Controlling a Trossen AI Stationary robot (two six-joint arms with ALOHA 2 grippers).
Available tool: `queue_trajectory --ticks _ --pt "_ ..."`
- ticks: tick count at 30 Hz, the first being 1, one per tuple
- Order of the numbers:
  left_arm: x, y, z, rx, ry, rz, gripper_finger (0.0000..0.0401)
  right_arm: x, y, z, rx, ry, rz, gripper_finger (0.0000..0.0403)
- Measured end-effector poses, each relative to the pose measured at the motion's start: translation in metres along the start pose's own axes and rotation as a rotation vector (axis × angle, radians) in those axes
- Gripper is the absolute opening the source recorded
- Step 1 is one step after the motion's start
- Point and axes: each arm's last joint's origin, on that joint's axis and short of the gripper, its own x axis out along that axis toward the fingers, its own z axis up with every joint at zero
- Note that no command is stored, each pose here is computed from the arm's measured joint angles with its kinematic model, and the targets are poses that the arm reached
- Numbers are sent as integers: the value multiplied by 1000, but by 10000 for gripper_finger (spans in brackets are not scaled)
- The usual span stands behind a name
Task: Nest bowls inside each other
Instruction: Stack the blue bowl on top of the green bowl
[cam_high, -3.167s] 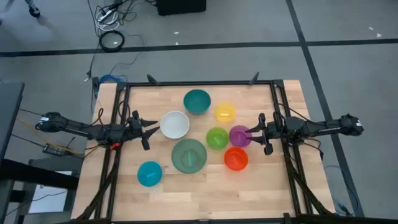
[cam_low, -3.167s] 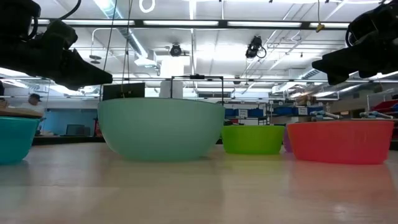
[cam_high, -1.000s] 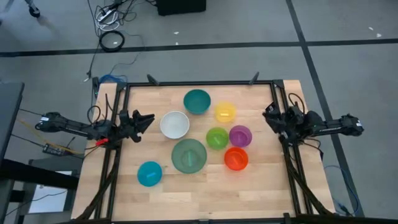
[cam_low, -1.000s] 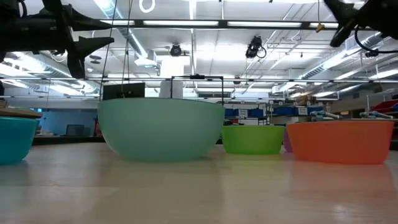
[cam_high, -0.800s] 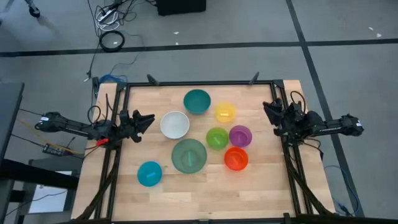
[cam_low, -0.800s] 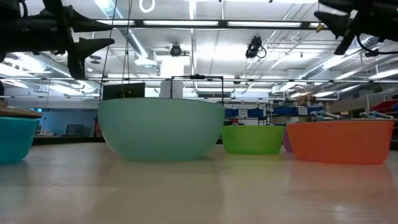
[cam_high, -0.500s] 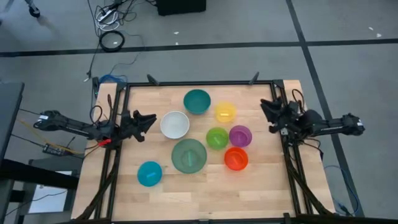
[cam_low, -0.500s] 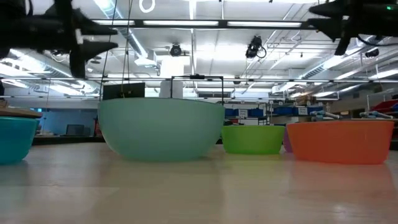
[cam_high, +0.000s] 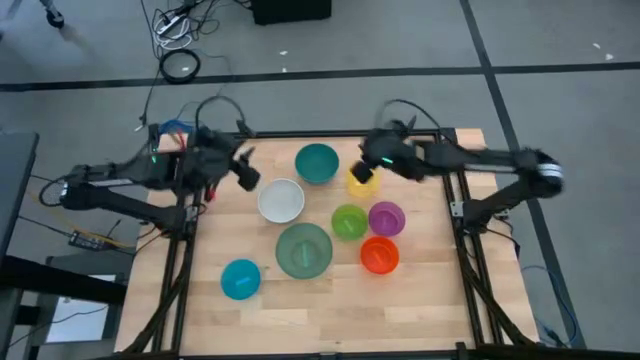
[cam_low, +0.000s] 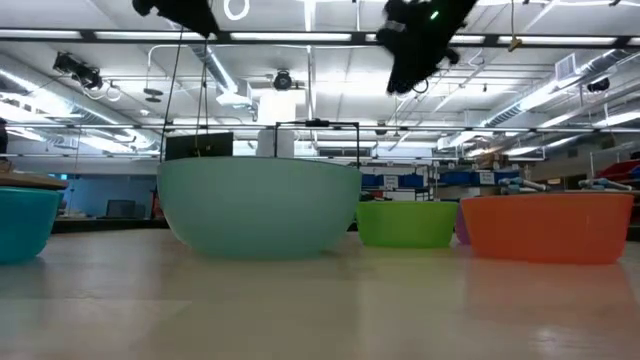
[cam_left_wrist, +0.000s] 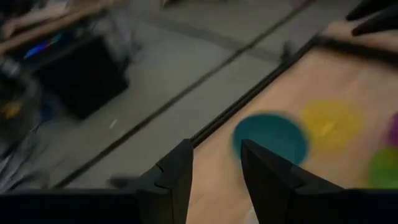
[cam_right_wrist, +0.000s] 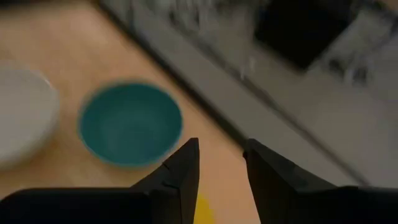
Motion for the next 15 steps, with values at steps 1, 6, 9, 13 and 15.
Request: queue_trajectory --ticks 1,6,9,13,15 --pt "-1 9 5 -6 38 31 144 14 0 5 -8 58 6 119" --pt "-1 46 12 -75 211 93 144 76 -15 19 47 223 155 119" --pt "1 58 7 -134 297 73 144 101 -35 21 116 280 212 120" --pt "5 64 2 -153 368 119 144 127 -60 14 231 356 349 131" --pt "9 63 2 -142 381 122 144 138 -66 12 271 375 417 140"
